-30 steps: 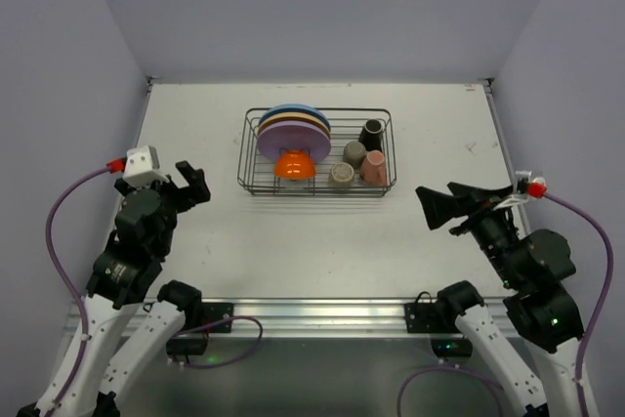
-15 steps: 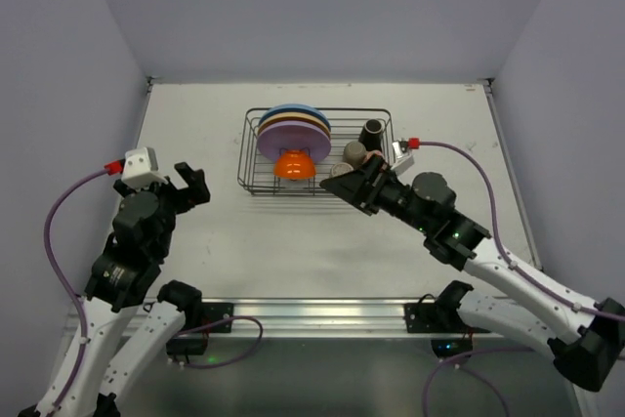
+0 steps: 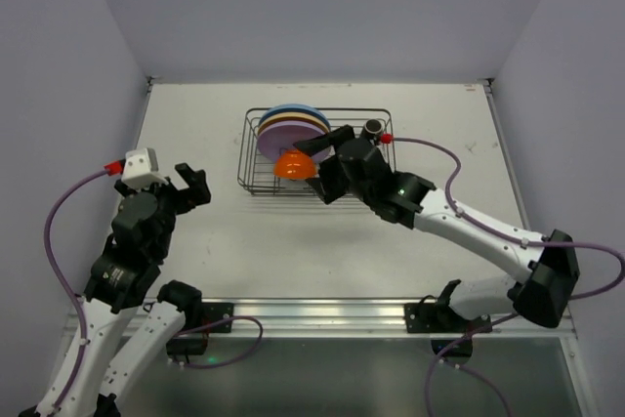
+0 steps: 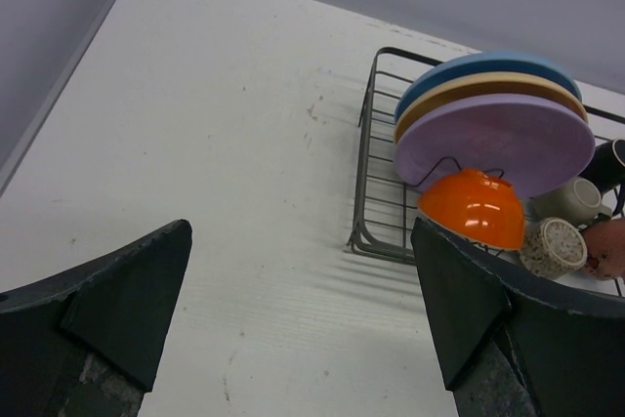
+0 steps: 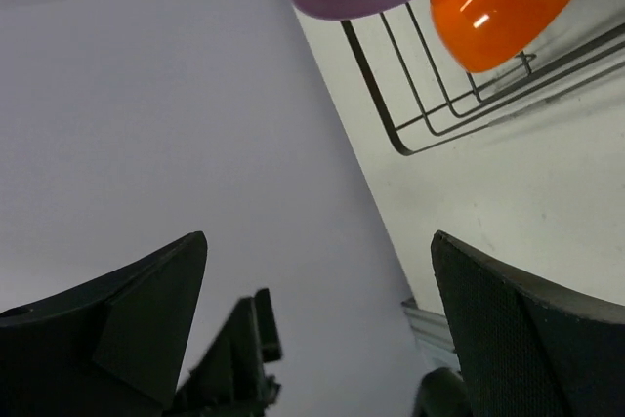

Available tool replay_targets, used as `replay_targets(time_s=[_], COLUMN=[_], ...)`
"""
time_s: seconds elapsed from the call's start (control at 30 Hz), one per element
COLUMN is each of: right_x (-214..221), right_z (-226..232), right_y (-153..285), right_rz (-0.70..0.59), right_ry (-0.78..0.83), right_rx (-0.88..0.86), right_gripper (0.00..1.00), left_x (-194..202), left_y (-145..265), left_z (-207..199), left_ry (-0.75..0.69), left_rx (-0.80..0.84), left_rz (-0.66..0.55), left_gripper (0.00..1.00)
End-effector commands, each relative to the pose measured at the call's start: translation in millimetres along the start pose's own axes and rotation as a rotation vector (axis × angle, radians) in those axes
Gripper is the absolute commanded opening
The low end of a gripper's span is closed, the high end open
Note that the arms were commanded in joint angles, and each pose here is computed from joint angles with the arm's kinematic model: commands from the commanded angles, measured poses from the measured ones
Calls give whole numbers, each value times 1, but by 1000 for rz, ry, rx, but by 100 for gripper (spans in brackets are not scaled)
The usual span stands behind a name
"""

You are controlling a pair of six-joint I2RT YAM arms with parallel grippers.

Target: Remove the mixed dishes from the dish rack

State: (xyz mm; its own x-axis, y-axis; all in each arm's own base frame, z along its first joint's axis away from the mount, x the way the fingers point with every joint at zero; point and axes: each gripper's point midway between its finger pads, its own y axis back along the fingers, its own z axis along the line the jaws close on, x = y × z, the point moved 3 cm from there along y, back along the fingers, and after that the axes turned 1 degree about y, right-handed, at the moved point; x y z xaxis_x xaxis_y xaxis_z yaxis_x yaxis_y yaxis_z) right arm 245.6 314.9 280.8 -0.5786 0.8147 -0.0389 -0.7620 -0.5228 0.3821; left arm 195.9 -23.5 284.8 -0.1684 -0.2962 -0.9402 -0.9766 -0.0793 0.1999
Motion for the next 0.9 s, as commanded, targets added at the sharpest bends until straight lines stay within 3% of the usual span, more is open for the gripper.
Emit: replay_targets(time_s=[0.0,0.1,0.2,0.33,0.57,0.87], right_x=[-12,-4,6,12,4,-2], right_z=[0,-6,-11,-22,-38,-26], right_y=[-15,-35,-60,-77,-92,-104], right_rz=[-156,-202,-200,-214,-293,-346], right_ry=[-229,-280,-337,-395,-492,-499], right_rx=[235,425,479,519,500,451], right_gripper=[99,97,88,86,85,83], left_x=[-3,0,1,2,4,3], left_y=[-5,-11,-15,-15,-15,-13], left_z=[-2,-3,-1,-3,-9,-12], left_ry=[16,4,-5,-6,-13,-9], left_rx=[-6,-22,-38,-23,25,48], left_rz=[-19,3,16,18,28,19], left_gripper=[100,100,100,100,100,100])
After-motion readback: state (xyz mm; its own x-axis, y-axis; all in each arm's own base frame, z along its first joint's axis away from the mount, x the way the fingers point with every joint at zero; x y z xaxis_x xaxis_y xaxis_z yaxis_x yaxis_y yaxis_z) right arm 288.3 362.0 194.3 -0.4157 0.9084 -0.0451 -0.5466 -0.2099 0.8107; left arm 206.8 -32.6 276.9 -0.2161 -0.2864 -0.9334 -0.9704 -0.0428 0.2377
